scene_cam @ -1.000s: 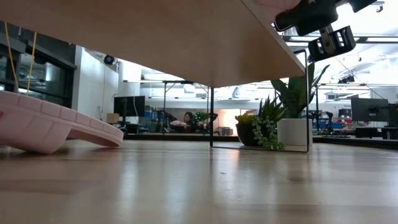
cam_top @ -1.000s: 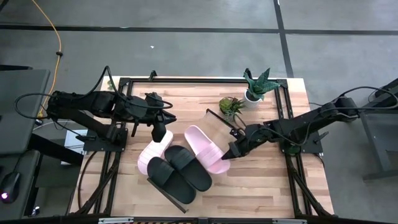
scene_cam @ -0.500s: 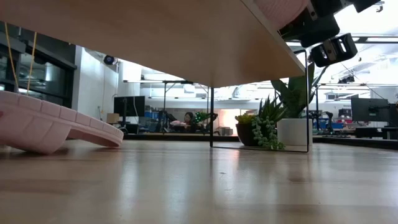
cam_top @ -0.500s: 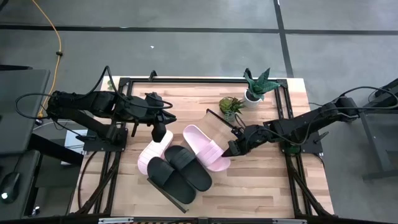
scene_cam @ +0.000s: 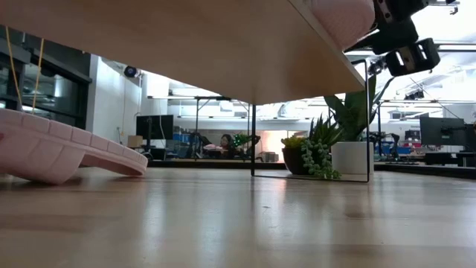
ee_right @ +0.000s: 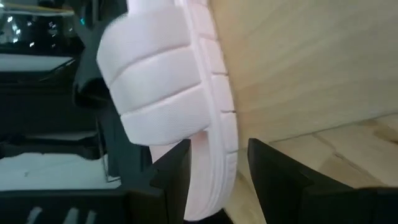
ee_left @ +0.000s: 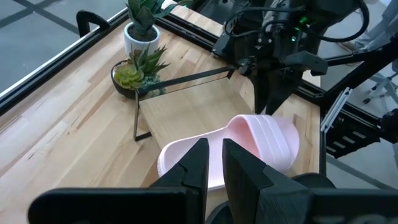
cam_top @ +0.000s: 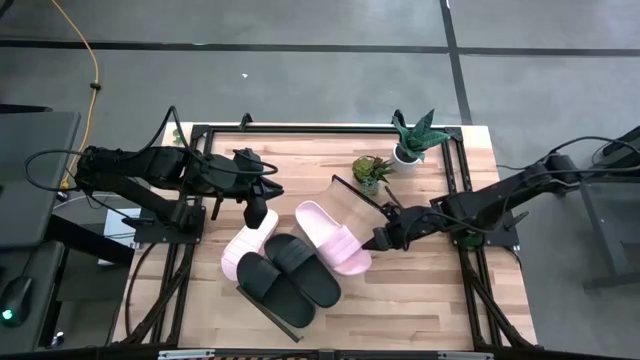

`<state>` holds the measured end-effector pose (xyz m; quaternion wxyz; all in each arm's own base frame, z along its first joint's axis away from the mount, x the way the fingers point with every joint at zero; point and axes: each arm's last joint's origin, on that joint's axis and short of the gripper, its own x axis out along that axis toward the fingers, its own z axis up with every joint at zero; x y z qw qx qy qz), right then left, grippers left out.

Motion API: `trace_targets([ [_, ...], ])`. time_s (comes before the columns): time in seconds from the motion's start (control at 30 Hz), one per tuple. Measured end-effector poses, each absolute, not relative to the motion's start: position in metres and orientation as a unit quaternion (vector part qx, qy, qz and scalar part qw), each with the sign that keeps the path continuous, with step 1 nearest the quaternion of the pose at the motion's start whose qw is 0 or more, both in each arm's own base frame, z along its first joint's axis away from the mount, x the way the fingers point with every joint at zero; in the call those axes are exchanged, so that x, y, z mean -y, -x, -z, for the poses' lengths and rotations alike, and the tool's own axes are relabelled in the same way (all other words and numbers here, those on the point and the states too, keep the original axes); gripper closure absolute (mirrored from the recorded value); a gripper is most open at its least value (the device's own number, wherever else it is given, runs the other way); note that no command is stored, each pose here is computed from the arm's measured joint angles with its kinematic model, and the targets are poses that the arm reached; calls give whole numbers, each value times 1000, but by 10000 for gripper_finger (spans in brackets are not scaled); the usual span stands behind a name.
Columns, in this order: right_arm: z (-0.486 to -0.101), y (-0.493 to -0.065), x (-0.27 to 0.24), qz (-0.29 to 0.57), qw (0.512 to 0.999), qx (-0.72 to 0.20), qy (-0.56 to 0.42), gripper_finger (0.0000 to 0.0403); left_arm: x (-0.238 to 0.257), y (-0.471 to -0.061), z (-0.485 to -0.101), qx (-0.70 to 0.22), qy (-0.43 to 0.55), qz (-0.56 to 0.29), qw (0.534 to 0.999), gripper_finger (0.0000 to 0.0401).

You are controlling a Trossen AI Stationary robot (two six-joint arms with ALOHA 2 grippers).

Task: Pick and place slides into the shelf
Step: Put the top pink slide on the shelf

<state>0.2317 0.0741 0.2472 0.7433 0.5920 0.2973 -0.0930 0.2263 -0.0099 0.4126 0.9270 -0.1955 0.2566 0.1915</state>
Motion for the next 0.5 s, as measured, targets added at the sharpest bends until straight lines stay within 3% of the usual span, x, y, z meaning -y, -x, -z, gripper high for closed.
trace_targets([
  [0.23, -257, -217, -75, 106, 757, -278, -581, 253, 10, -226, -413, -257, 196, -192, 927, 364],
  [0.37, -271, -216, -78, 94, 789, -274, -541, 256, 10, -227, -412, -261, 195, -193, 926, 364],
  [0.5, -293, -221, -77, 123, 815, -305, -477, 283, 10, -230, -408, -273, 191, -196, 922, 364],
])
